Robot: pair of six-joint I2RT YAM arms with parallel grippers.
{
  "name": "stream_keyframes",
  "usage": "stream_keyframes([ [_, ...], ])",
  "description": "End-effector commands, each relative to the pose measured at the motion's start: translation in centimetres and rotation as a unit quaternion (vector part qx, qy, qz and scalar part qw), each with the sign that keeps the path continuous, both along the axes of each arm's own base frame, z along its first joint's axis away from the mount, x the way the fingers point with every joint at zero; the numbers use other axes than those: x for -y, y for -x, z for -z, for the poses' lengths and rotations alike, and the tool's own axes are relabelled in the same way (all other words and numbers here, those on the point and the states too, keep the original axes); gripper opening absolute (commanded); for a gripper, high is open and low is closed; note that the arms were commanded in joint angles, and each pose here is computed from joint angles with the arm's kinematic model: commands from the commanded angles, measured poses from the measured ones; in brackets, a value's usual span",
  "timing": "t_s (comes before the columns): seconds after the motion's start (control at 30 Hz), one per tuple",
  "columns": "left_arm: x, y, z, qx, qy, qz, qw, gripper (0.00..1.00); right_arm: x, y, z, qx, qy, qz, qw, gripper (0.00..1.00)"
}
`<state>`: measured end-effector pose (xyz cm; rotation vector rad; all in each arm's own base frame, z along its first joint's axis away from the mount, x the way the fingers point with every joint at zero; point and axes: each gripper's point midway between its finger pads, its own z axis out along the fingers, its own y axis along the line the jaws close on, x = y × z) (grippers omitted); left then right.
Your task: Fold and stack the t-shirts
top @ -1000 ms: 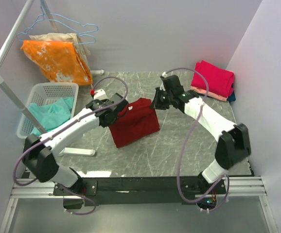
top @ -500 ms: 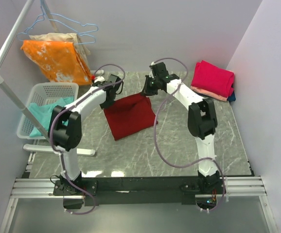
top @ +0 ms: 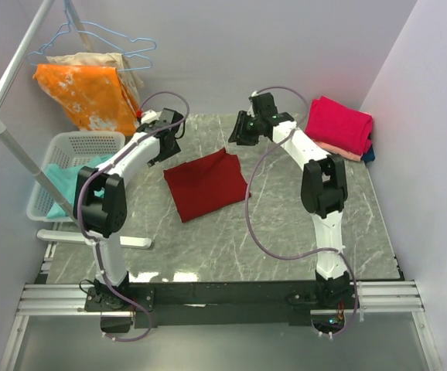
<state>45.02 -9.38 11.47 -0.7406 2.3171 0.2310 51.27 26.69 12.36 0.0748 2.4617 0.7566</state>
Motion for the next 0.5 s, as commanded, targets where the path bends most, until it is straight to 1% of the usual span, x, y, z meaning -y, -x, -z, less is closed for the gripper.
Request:
stream_keyframes([
  [0.0,1.9,-0.3,-3.3,0.03,0.039,0.053,0.997,0.71,0.2,1.3,-4.6,0.023,-0.016,-0.008,1.0,0.38],
  [0.03,2.4,0.1,-2.9,0.02,0.042,0.071,0.996,0.7,-0.1,2.7,-3.2,0.005,-0.006,-0.02,1.0,0.37],
  [0.07,2.9,0.5,-2.6,0.012,0.047,0.081,0.996,0.65,-0.2,3.2,-2.7,0.001,-0.001,-0.023,1.0,0.34],
  [0.1,3.3,1.5,-1.3,-0.007,0.055,0.092,0.994,0.62,-0.3,4.0,-2.8,0.002,0.004,-0.028,1.0,0.25],
  [0.13,3.8,1.6,-0.9,-0.005,0.061,0.104,0.993,0.59,-0.7,5.1,-1.4,-0.006,0.012,-0.038,0.999,0.21],
  [0.17,3.9,2.0,-0.6,-0.008,0.069,0.105,0.992,0.5,-0.8,5.5,-1.1,-0.006,0.015,-0.039,0.999,0.17],
  [0.2,4.0,2.5,0.2,-0.019,0.074,0.107,0.991,0.46,-0.8,5.9,-0.8,-0.01,0.014,-0.041,0.999,0.08],
  [0.23,4.5,2.7,0.5,-0.023,0.086,0.115,0.989,0.43,-1.0,6.3,-0.1,-0.019,0.01,-0.042,0.999,0.05],
  [0.3,4.7,2.7,1.5,-0.039,0.088,0.113,0.989,0.36,-1.7,6.7,0.3,-0.03,-0.004,-0.052,0.998,0.0],
  [0.37,4.9,2.6,2.9,-0.055,0.086,0.113,0.988,0.31,-2.2,6.5,0.4,-0.031,-0.016,-0.056,0.998,0.0],
  [0.4,4.9,2.4,3.1,-0.057,0.085,0.113,0.988,0.29,-2.4,6.5,1.3,-0.04,-0.017,-0.058,0.997,0.0],
  [0.47,4.9,1.9,3.9,-0.062,0.08,0.108,0.989,0.24,-3.0,6.0,1.2,-0.042,-0.025,-0.066,0.997,0.0],
])
